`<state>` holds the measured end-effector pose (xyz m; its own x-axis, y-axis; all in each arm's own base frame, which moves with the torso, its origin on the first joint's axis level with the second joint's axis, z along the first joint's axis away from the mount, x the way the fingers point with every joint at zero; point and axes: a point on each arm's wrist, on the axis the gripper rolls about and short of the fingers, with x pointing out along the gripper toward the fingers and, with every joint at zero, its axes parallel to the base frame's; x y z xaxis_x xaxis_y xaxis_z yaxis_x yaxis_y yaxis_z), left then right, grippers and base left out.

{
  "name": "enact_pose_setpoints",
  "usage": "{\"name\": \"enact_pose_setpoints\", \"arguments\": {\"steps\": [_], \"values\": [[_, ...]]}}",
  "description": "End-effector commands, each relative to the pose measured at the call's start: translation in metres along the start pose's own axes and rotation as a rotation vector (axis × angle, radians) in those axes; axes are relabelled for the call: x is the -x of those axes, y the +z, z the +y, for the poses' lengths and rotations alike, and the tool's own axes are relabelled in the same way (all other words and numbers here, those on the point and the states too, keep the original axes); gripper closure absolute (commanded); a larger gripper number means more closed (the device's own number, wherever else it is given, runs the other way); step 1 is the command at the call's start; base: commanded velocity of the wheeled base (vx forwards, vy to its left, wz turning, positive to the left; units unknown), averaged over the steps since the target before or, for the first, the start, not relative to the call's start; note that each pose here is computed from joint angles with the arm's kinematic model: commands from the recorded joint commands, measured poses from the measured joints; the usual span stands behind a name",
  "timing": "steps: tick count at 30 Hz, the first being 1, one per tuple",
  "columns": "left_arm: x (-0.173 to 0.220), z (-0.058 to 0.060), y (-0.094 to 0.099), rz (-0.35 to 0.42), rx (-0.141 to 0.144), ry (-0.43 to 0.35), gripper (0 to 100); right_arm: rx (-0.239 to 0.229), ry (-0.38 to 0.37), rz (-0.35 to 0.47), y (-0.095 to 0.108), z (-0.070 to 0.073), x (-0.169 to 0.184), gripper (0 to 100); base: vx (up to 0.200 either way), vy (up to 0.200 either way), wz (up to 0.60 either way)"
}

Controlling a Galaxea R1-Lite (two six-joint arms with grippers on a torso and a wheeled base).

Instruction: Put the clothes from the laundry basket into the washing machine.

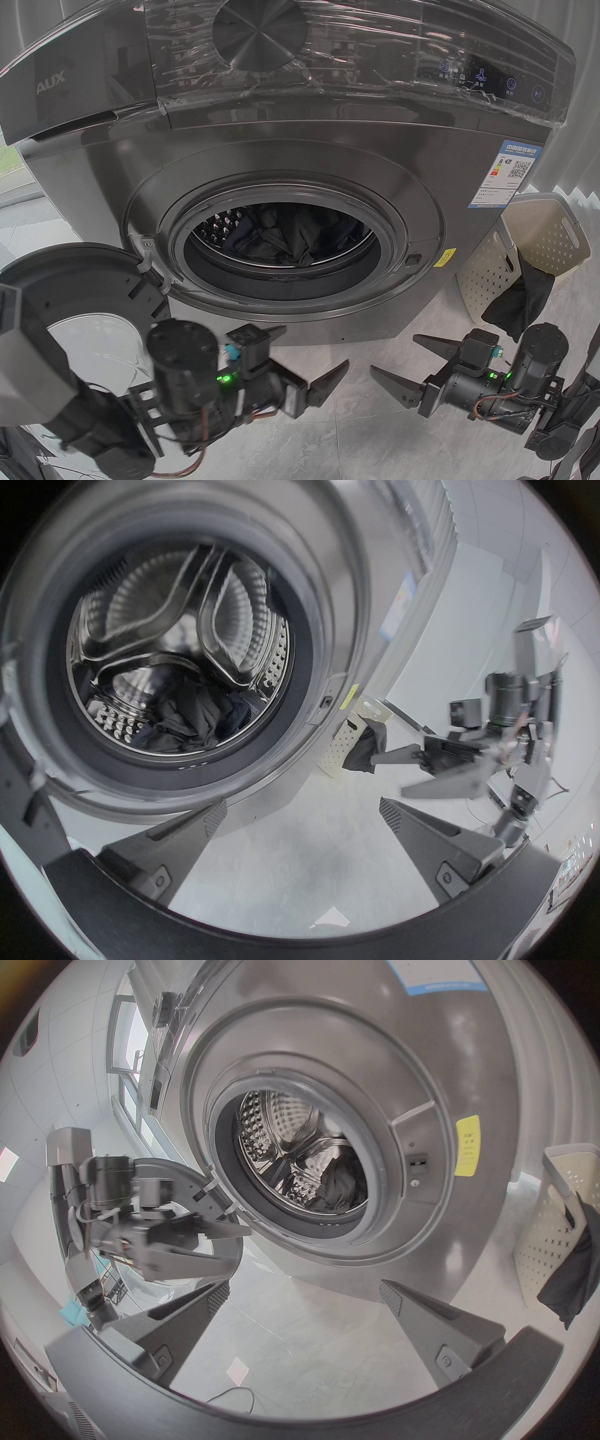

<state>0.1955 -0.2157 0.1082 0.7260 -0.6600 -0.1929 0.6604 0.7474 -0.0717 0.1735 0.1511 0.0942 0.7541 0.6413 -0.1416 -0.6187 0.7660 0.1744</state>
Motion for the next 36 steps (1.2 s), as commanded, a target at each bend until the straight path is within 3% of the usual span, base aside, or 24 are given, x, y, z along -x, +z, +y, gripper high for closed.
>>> {"name": "enact_pose_setpoints", "arguments": {"steps": [1,4,6,13,16,19,25,30,36], "values": [[0.106,-0.003,0.013,-0.11,0.003,-0.077,0,-0.008,-0.098,-0.054,0.01,-0.012,0.046,0,0.0,0.0,0.0],[0.132,0.007,0.01,-0.138,0.003,-0.036,0,-0.025,-0.207,-0.114,0.022,-0.027,0.058,0,-0.067,0.0,0.0],[0.139,0.01,0.01,-0.154,0.003,-0.011,0,-0.021,-0.237,-0.127,0.025,-0.032,0.063,0,-0.2,0.0,0.0],[0.168,0.028,0.005,-0.196,0.015,0.109,0,-0.006,-0.281,-0.099,0.03,-0.027,0.099,0,-0.2,0.0,0.0],[0.185,0.034,0.005,-0.205,0.005,0.158,0,-0.013,-0.318,-0.082,0.028,-0.025,0.117,0,-0.2,0.0,0.0],[0.196,0.036,0.002,-0.197,-0.01,0.183,0,-0.021,-0.351,-0.087,0.027,-0.025,0.127,0,-0.2,0.0,0.0],[0.229,0.041,-0.011,-0.189,0.0,0.27,0,-0.028,-0.45,-0.116,0.023,-0.027,0.16,0,-0.2,0.0,0.0],[0.258,0.041,-0.034,-0.161,0.022,0.363,0,-0.043,-0.57,-0.084,-0.003,-0.022,0.199,0,-0.12,0.0,0.0],[0.285,0.034,-0.064,-0.173,0.037,0.406,0,-0.02,-0.627,-0.153,-0.04,-0.007,0.235,0,0.0,-0.067,0.0]]}}
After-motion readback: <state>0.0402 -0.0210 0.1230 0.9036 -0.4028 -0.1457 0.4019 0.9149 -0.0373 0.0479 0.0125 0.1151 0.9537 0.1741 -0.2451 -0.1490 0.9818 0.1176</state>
